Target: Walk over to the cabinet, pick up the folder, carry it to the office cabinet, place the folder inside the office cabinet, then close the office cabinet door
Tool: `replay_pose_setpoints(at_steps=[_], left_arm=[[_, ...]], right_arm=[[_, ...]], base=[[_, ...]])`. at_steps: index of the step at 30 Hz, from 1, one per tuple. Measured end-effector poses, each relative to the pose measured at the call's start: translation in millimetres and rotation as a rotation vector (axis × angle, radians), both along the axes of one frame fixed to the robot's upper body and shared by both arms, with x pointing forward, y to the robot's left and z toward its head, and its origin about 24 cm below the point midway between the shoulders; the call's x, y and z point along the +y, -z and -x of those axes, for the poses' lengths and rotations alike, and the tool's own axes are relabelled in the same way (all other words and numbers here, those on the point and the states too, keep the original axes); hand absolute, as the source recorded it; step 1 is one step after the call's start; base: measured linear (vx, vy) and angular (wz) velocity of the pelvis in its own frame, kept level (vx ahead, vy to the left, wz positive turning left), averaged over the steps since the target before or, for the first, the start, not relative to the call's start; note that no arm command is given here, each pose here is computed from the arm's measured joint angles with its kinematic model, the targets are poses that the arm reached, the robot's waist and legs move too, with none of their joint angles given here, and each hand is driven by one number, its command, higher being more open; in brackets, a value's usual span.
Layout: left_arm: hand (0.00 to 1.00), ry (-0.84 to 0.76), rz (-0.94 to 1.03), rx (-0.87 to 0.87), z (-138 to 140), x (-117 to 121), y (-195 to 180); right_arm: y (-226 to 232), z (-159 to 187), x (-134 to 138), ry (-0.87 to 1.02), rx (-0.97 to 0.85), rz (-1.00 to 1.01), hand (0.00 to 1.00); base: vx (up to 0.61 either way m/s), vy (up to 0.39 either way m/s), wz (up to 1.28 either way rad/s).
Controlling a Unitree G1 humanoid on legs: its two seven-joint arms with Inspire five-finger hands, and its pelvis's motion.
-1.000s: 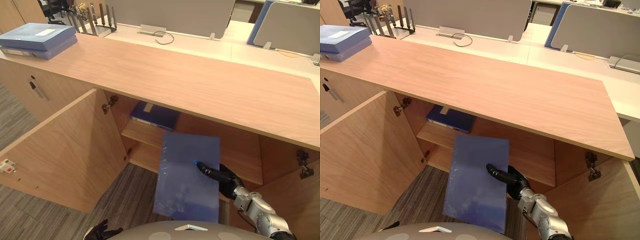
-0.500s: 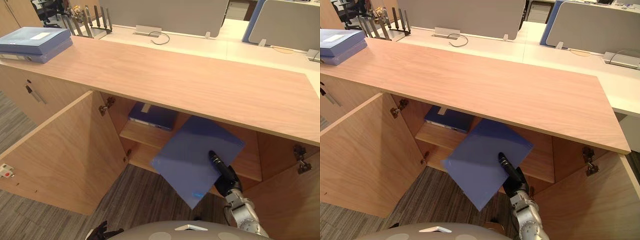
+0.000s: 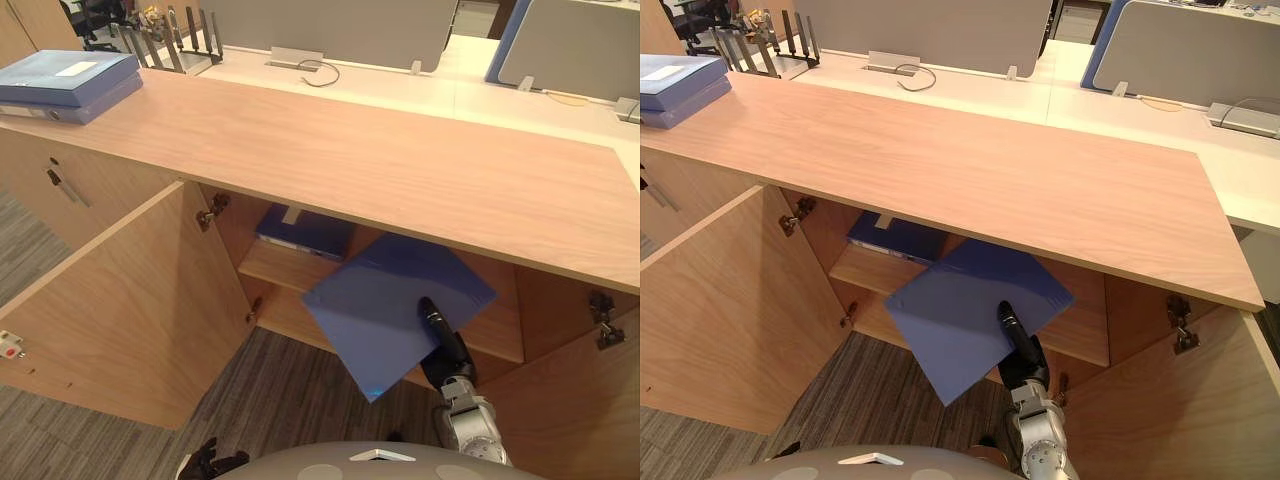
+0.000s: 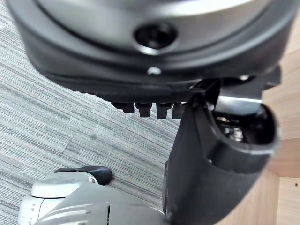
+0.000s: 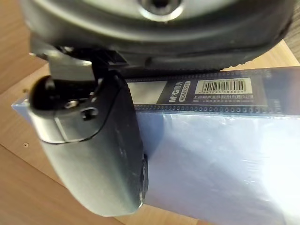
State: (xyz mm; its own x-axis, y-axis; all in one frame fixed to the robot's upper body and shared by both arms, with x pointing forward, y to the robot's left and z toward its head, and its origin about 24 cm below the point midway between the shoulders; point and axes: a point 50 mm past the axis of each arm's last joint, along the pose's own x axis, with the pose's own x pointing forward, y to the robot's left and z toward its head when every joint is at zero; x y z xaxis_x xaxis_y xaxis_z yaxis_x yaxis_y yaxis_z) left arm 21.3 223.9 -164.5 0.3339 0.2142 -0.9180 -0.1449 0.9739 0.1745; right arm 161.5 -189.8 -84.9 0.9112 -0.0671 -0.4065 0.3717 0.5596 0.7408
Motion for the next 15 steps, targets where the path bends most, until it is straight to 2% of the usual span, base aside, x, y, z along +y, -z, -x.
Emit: replay_pose_setpoints(at_steps=[8, 12, 15], left_arm=[[1.0, 0.072, 0.013, -0.11, -34, -12, -5], [1.0, 0.102, 0.037, -0.211, -55, -26, -12], [1.0, 0.147, 0.007, -0.273, -65, -24, -20]], right_arm=[[-9, -20, 12, -0.048, -0.055, 0.0, 0.0], [-19, -26, 6, -0.052, -0.096, 0.028, 0.0], [-25, -29, 6, -0.041, -0.116, 0.035, 0.0]], base=[[0.01, -0.058, 0.23], [-0.06, -0.061, 0.07], [-0.09, -0.091, -0.06]])
